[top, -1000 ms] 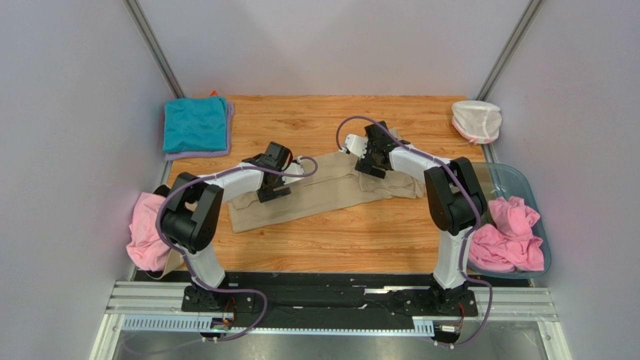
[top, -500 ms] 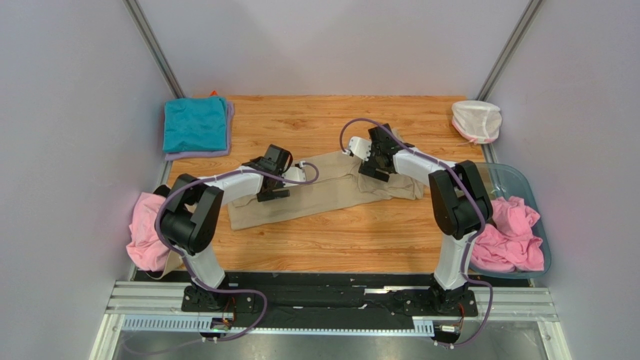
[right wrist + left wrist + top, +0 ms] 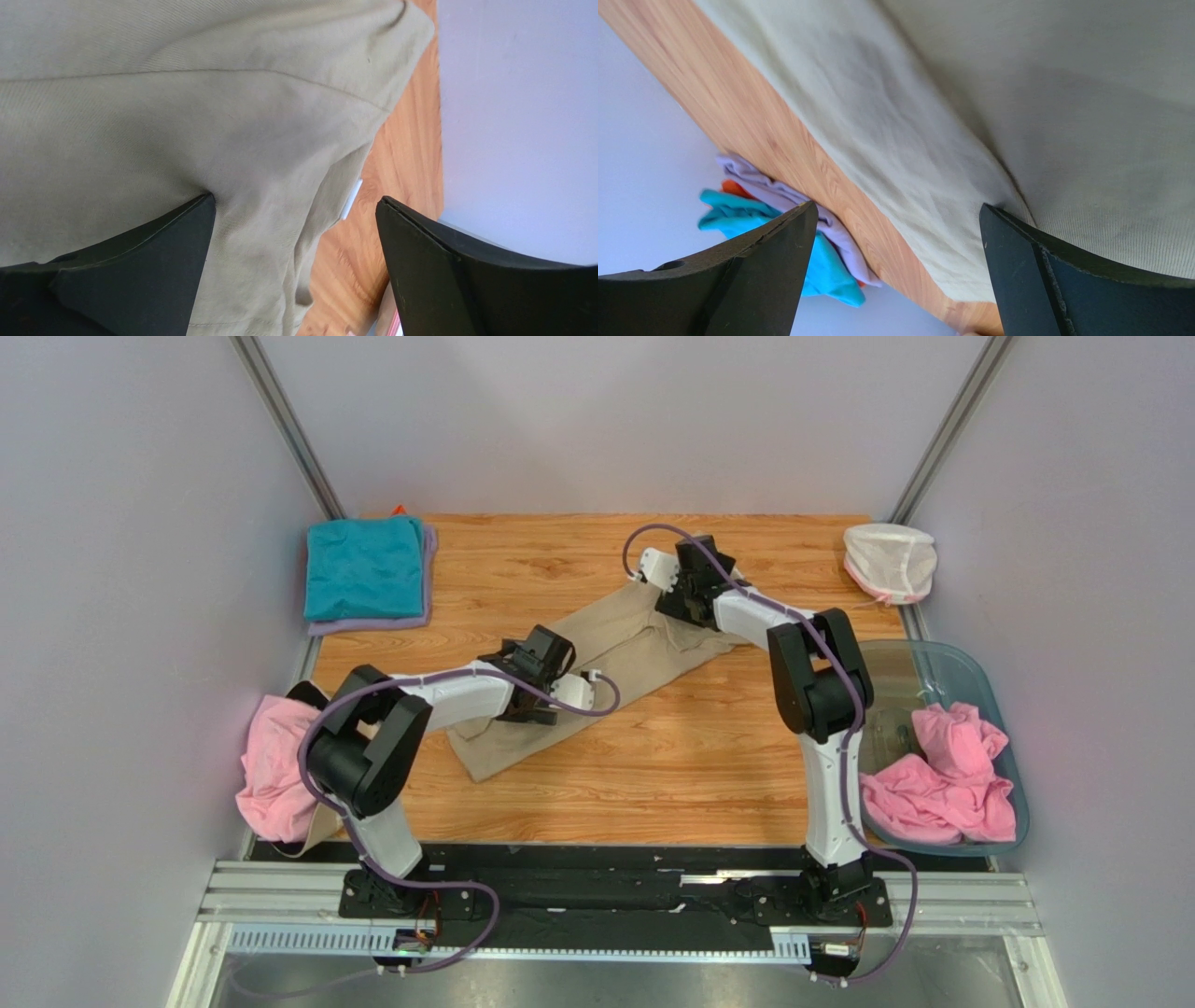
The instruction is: Fold and stack the t-shirts
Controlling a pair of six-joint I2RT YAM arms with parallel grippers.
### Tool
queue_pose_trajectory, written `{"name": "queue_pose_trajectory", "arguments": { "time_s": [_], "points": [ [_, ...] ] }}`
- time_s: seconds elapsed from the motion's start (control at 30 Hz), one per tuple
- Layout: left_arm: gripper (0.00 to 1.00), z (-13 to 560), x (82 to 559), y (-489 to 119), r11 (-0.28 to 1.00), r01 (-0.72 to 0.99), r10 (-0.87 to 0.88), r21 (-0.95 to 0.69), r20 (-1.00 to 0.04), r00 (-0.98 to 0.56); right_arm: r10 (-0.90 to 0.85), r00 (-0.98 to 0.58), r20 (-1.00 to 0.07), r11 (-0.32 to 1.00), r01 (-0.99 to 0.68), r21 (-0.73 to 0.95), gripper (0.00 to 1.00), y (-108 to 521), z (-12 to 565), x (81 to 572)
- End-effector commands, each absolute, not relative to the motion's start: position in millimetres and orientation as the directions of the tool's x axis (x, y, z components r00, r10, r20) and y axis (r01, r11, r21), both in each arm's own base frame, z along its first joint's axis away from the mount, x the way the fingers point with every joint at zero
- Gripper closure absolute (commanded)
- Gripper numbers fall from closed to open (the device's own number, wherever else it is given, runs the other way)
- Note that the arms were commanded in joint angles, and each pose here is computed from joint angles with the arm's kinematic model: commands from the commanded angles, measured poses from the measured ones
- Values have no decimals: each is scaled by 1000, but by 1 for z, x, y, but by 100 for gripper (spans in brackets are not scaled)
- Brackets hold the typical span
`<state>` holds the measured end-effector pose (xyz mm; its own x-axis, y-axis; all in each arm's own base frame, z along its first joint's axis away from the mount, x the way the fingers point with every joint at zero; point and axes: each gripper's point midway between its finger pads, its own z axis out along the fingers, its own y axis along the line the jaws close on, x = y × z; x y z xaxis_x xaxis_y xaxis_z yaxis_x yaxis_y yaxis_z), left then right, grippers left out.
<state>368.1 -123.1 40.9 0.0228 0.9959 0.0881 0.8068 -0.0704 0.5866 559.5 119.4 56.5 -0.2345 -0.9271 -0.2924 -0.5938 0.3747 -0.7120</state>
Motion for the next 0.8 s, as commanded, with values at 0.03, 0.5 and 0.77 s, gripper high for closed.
{"name": "queue_pose_trajectory", "arguments": {
  "time_s": [0.03, 0.5, 0.77],
  "points": [
    [5, 34, 350, -167, -200, 815, 980, 544, 96, 176, -920, -202, -337, 388, -602, -698, 9, 138, 39, 585],
    [4, 21, 314, -268, -366, 787, 924, 496, 92, 372, -892, -82, -445, 399, -605, -689, 8, 218, 41, 609],
    [4, 19, 281, -277, -379, 801, 922, 463, 118, 368, -890, -25, -456, 378, -603, -703, 8, 247, 41, 622]
  ]
}}
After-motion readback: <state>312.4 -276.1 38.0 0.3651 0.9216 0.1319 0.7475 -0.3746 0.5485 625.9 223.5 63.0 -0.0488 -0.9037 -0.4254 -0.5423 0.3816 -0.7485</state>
